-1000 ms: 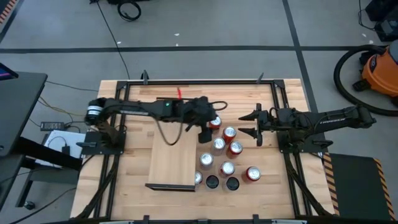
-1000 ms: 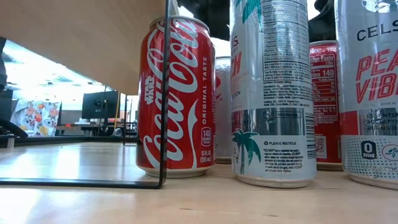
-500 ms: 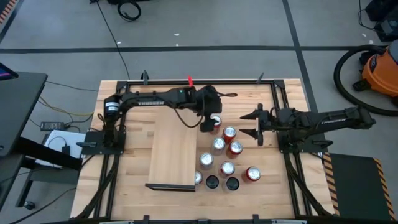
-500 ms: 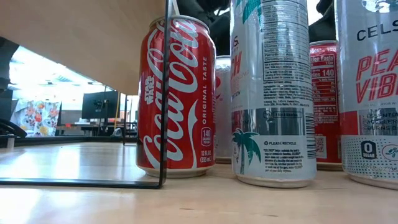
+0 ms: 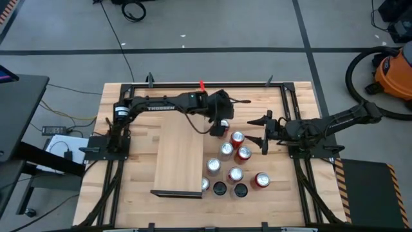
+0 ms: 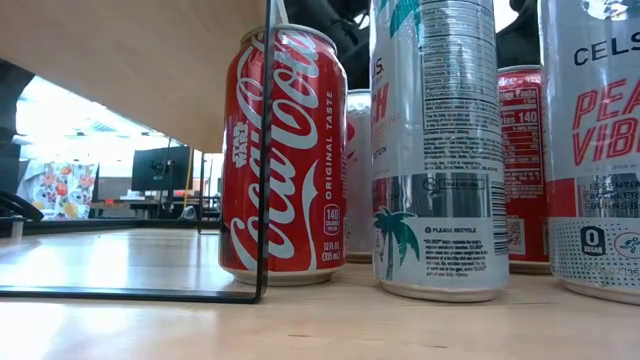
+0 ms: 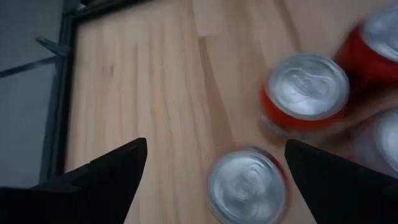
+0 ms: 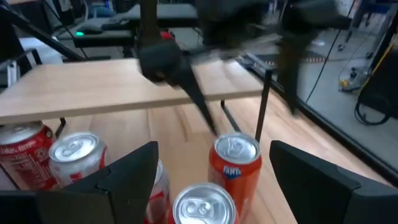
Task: Place canned beverage on shelf
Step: Put the top orange soda can on the shelf
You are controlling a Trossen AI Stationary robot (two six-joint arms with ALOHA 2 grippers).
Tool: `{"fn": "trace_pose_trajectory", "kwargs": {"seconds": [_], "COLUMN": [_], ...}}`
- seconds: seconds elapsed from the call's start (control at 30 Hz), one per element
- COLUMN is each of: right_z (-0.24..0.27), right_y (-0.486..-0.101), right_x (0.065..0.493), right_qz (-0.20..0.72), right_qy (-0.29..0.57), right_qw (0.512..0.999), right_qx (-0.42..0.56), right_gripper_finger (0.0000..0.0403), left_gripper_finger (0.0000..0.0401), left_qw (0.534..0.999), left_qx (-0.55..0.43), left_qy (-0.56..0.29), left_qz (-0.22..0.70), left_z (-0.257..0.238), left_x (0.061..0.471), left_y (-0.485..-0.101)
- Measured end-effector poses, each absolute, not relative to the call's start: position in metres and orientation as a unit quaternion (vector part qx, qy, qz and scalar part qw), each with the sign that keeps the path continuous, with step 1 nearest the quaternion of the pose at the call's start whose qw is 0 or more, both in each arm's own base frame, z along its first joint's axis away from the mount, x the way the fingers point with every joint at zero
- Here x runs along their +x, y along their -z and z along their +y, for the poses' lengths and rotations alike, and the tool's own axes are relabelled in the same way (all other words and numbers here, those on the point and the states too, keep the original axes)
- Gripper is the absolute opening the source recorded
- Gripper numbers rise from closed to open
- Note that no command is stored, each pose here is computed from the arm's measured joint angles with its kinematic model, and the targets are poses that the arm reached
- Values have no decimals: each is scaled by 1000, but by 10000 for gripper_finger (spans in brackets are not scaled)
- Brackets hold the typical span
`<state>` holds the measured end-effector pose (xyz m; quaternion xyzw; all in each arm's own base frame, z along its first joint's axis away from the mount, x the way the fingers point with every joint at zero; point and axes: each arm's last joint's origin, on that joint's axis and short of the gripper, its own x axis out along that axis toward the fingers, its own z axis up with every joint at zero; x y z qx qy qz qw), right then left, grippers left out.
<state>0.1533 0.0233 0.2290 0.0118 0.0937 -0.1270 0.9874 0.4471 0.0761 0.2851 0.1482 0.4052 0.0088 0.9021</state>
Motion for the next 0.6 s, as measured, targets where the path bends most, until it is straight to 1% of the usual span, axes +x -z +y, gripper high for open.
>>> {"fn": "trace_pose_trajectory", "kwargs": {"seconds": [0.07, 0.2, 0.3, 0.37, 0.47, 0.6], "right_z": [23, 25, 26, 27, 27, 28], "right_y": [-230, -228, -227, -227, -229, -230], "right_x": [153, 155, 156, 157, 159, 161], "right_qz": [86, 94, 95, 95, 85, 76], "right_qy": [129, 122, 118, 118, 117, 116], "right_qw": [988, 988, 988, 988, 989, 990], "right_qx": [16, 28, 33, 24, 13, -5], "right_gripper_finger": [319, 319, 319, 319, 319, 319], "left_gripper_finger": [394, 394, 394, 394, 394, 394], "left_qw": [895, 873, 869, 868, 852, 850], "left_qx": [142, 137, 143, 149, 160, 176], "left_qy": [-9, 3, 9, 14, 28, 31], "left_qz": [422, 468, 473, 474, 497, 495], "left_z": [80, 82, 82, 83, 82, 83], "left_x": [452, 463, 468, 470, 466, 467], "left_y": [-286, -277, -278, -278, -272, -273]}}
